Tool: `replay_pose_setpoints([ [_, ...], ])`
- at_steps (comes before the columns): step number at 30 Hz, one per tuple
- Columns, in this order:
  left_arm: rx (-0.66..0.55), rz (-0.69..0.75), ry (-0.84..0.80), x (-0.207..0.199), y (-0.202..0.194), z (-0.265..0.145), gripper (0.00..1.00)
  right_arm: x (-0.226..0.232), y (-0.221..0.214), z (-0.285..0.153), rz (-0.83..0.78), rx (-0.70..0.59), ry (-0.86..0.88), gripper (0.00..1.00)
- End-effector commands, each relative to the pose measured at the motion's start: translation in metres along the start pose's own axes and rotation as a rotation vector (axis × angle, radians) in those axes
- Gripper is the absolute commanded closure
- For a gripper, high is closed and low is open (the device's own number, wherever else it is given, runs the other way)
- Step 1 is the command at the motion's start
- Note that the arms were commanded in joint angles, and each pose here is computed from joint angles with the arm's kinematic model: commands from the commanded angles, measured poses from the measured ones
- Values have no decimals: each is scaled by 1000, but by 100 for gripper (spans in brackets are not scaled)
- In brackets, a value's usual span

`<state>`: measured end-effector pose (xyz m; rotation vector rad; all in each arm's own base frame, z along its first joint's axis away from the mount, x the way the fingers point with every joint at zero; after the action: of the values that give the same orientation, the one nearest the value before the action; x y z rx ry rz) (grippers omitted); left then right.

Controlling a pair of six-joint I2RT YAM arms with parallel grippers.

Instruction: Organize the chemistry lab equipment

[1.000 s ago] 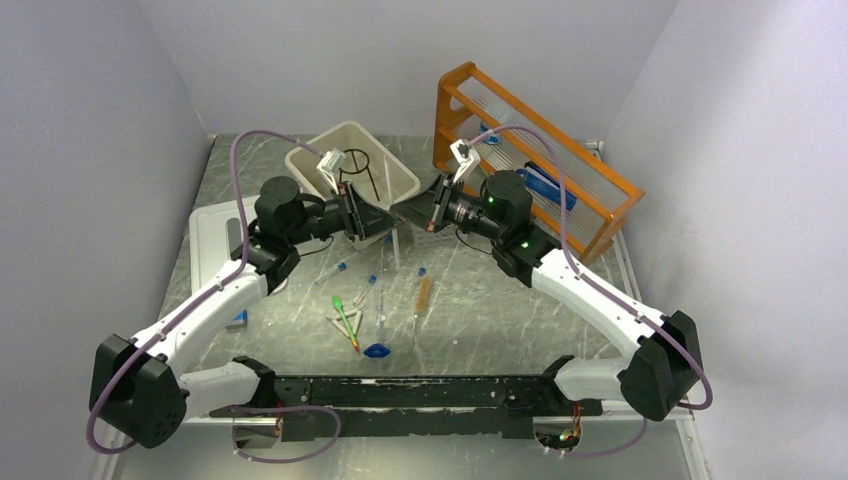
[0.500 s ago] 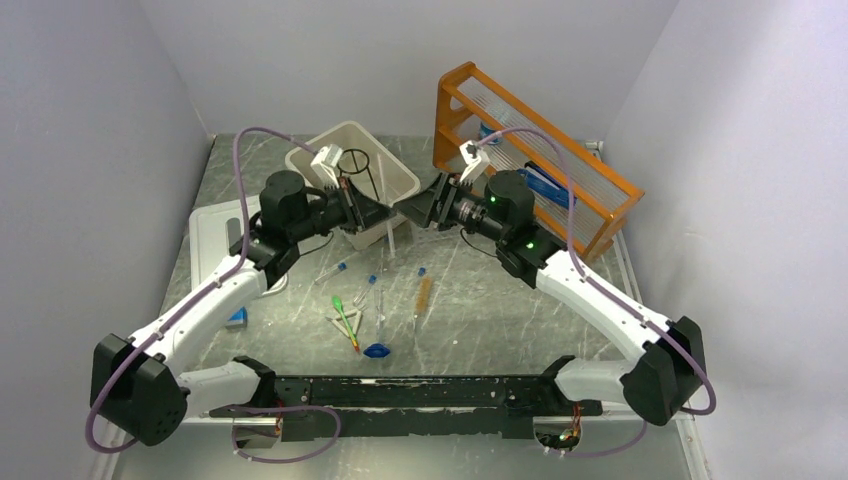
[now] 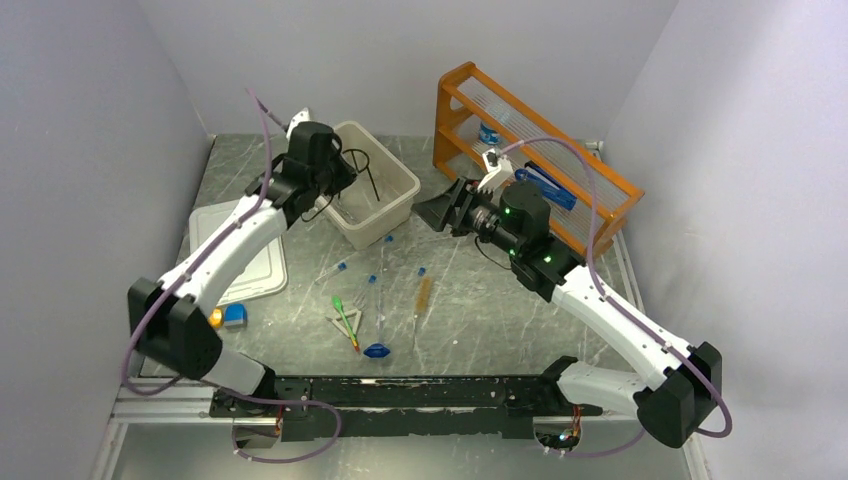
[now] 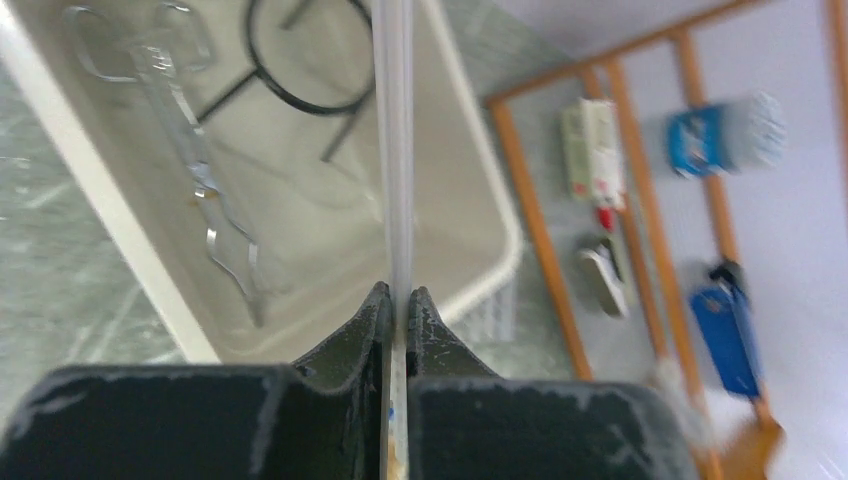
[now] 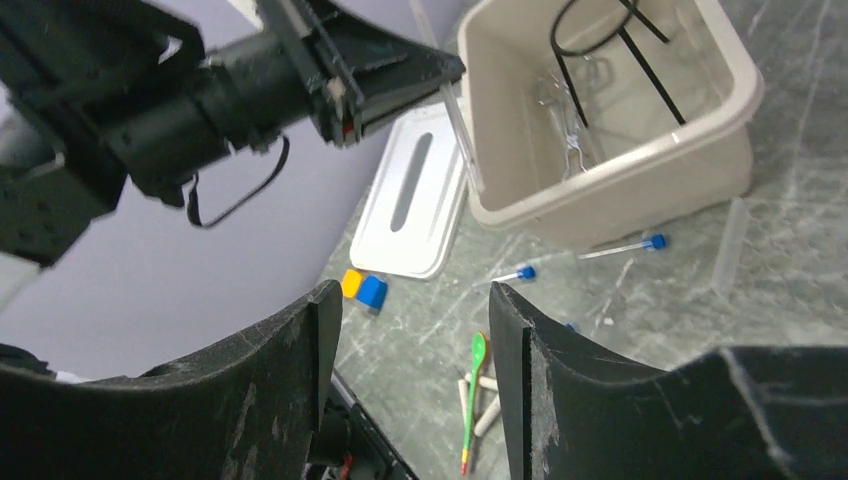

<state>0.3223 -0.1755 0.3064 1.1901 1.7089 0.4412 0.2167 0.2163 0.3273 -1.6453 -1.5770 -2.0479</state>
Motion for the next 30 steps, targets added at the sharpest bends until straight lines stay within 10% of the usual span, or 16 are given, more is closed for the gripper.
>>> replay_pose_setpoints([
  [1,46,-28,304,38,8,33,95,-12,-8,-5,-1,7,-54,41],
  [30,148,-124,547,78,-39,132,85,-36,-27,-1,0,65,-112,42],
])
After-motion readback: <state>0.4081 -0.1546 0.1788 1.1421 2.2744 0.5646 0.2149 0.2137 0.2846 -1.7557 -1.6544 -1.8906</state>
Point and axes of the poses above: each gripper's point midway between its finger pads, its own z axis out along the fingers, its own x axis along the line the jaws close on, y = z × x, the point moved 9 cm from there along -z, back along the fingers, and after that the axes turned 8 degrees about z, right-handed, at the moved point
